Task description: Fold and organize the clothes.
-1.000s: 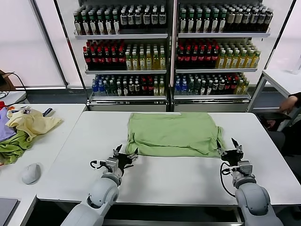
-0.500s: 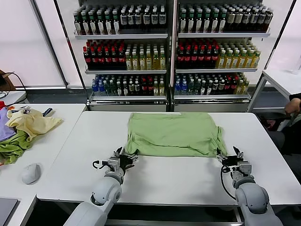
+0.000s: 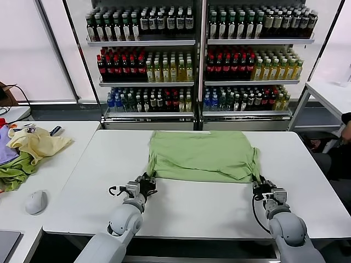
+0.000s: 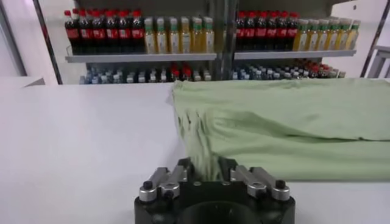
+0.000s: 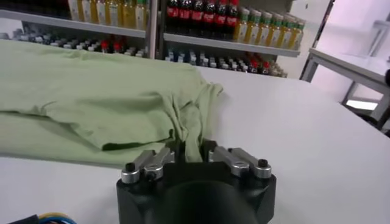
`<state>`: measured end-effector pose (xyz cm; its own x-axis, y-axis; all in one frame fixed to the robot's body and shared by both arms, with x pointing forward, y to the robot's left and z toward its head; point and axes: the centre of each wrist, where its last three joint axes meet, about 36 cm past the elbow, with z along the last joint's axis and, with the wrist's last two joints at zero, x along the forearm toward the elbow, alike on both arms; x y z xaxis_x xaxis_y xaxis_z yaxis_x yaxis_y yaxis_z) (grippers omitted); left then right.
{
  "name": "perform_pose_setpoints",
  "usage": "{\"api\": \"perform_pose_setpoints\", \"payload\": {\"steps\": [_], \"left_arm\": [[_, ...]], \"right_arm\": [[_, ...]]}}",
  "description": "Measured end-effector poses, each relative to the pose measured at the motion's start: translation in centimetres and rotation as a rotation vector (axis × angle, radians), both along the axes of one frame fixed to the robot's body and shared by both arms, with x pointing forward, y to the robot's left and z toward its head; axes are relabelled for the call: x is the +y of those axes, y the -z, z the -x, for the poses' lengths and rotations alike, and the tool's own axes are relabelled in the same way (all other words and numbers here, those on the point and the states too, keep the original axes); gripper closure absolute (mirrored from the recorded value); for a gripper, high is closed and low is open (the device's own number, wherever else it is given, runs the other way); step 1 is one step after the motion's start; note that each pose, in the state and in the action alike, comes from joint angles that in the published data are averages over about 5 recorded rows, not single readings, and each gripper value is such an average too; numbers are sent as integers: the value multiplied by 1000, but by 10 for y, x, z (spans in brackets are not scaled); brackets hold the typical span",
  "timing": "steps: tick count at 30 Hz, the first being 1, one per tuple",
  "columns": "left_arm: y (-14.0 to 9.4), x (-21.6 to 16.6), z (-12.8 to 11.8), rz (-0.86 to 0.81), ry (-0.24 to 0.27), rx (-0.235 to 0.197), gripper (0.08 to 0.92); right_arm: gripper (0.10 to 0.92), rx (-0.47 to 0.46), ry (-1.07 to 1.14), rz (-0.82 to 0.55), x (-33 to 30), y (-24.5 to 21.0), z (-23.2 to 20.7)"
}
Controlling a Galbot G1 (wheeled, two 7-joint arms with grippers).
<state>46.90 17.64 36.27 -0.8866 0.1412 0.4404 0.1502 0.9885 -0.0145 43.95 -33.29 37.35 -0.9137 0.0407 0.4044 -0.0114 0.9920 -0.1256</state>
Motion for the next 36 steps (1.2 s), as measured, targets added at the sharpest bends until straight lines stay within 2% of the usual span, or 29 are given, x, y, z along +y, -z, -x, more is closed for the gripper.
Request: {"api": "perform_pose_setpoints", "payload": {"steps": [5,14,24,32,36], "left_arm": [[-2,4,6,4,-3,-3,845],[-11,4,38,12,16,-18,855],[-30,-2,101,21,44,-41,855],[-43,-8,159,34,54,-33,855],[-47,-6,179,9,51,-21,853]], "right_arm": [[873,-2,-6,-2,-2,-1,5],[873,-13,-11,15,-6,-10,31],[873,-33,-27,53,-2,-30,86],[872,-36,-38,90,2,-47,124],[807,-34,-42,107,7,-52,136]]}}
